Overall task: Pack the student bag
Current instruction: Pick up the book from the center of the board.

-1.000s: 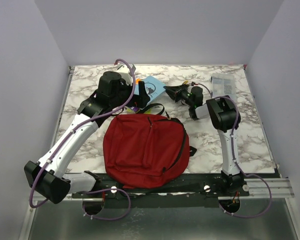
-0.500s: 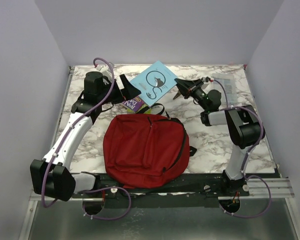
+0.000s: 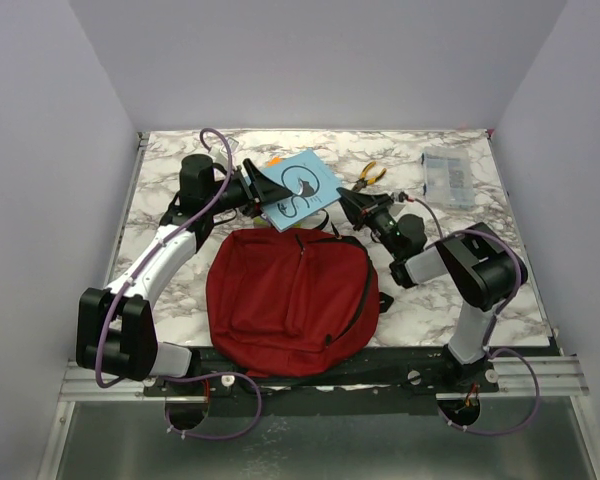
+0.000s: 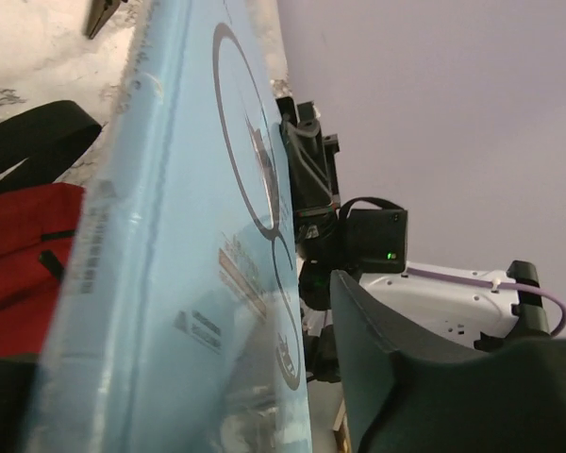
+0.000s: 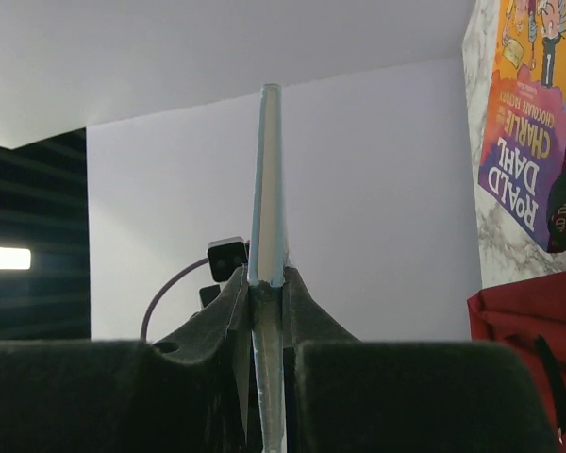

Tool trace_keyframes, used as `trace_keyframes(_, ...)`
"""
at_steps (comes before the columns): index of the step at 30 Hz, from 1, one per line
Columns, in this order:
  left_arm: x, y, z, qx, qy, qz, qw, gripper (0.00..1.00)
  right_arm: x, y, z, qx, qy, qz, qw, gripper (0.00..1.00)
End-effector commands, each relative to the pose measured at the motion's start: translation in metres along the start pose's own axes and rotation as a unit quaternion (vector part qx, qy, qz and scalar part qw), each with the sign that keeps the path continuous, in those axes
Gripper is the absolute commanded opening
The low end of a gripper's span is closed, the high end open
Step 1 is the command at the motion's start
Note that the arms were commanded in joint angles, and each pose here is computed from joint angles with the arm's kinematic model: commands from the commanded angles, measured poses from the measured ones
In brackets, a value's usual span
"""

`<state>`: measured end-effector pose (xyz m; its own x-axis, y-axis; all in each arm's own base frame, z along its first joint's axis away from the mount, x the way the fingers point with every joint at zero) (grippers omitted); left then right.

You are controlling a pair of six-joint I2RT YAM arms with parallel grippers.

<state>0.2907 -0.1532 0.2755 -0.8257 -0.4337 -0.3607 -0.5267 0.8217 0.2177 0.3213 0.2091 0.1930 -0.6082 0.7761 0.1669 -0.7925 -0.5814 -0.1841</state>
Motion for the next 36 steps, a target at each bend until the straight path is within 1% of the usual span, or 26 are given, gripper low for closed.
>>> trace_keyframes(1,-0.005,0.005,-0.017,0.057,-0.019,0.002,0.998,0.53,0.005,0.016,0.038,-0.102,0.001,-0.056,0.993,0.01)
trace_keyframes(6,-0.005,0.006,-0.017,0.07,-0.007,0.004,0.997,0.52,0.004,0.022,0.044,-0.12,-0.001,-0.077,0.99,0.0)
trace_keyframes(10,-0.005,0.007,-0.017,0.081,-0.005,0.005,0.997,0.45,0.006,0.025,0.046,-0.12,0.003,-0.09,0.989,0.01)
trace_keyframes(13,-0.006,0.006,-0.015,0.089,0.007,0.009,0.996,0.37,0.005,0.026,0.046,-0.125,0.007,-0.101,0.987,0.01)
trace_keyframes(15,-0.007,0.006,-0.013,0.095,0.016,0.012,0.995,0.28,0.006,0.025,0.048,-0.129,0.015,-0.1,0.987,0.01)
trace_keyframes(17,-0.009,0.006,-0.012,0.098,0.017,0.012,0.995,0.19,0.008,0.023,0.048,-0.128,0.028,-0.087,0.988,0.01)
trace_keyframes(18,-0.01,0.006,-0.012,0.1,0.014,0.011,0.995,0.12,0.011,0.023,0.048,-0.123,0.04,-0.073,0.989,0.05)
trace_keyframes(19,-0.01,0.007,-0.013,0.101,0.009,0.01,0.995,0.07,0.013,0.024,0.047,-0.119,0.057,-0.061,0.989,0.13)
trace_keyframes(20,-0.011,0.008,-0.014,0.103,0.004,0.01,0.995,0.0,0.015,0.026,0.046,-0.114,0.081,-0.036,0.99,0.21)
trace_keyframes(22,-0.011,0.008,-0.018,0.11,-0.006,0.015,0.994,0.0,0.017,0.033,0.042,-0.1,0.131,0.013,0.986,0.35)
trace_keyframes(24,-0.012,0.009,-0.02,0.115,-0.013,0.021,0.993,0.0,0.014,0.039,0.032,-0.059,0.165,0.061,0.983,0.48)
trace_keyframes(26,-0.014,0.008,-0.022,0.121,-0.016,0.032,0.992,0.0,0.008,0.045,0.022,-0.011,0.196,0.116,0.974,0.57)
trace_keyframes(28,-0.014,0.007,-0.022,0.123,-0.014,0.038,0.992,0.0,0.001,0.05,0.016,0.024,0.224,0.163,0.961,0.63)
trace_keyframes(31,-0.013,0.006,-0.022,0.127,-0.013,0.051,0.99,0.0,-0.005,0.056,0.015,0.052,0.263,0.254,0.929,0.7)
trace_keyframes(33,-0.011,0.003,-0.024,0.134,-0.014,0.068,0.988,0.0,-0.007,0.061,0.016,0.06,0.279,0.291,0.913,0.72)
trace_keyframes(36,-0.005,-0.003,-0.029,0.146,-0.021,0.096,0.984,0.0,-0.009,0.07,0.023,0.082,0.3,0.322,0.894,0.75)
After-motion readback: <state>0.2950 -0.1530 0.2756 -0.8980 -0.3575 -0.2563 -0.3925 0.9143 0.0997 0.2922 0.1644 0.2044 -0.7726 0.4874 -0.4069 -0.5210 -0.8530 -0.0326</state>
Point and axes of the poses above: each gripper's point midway between its finger pads, its own y axis back along the fingers, its own z axis along the line the jaws close on, x = y × z, the point moved 9 cm from there along y, back along the fingers, and after that the axes turned 2 degrees about y, right-handed, at the moved point
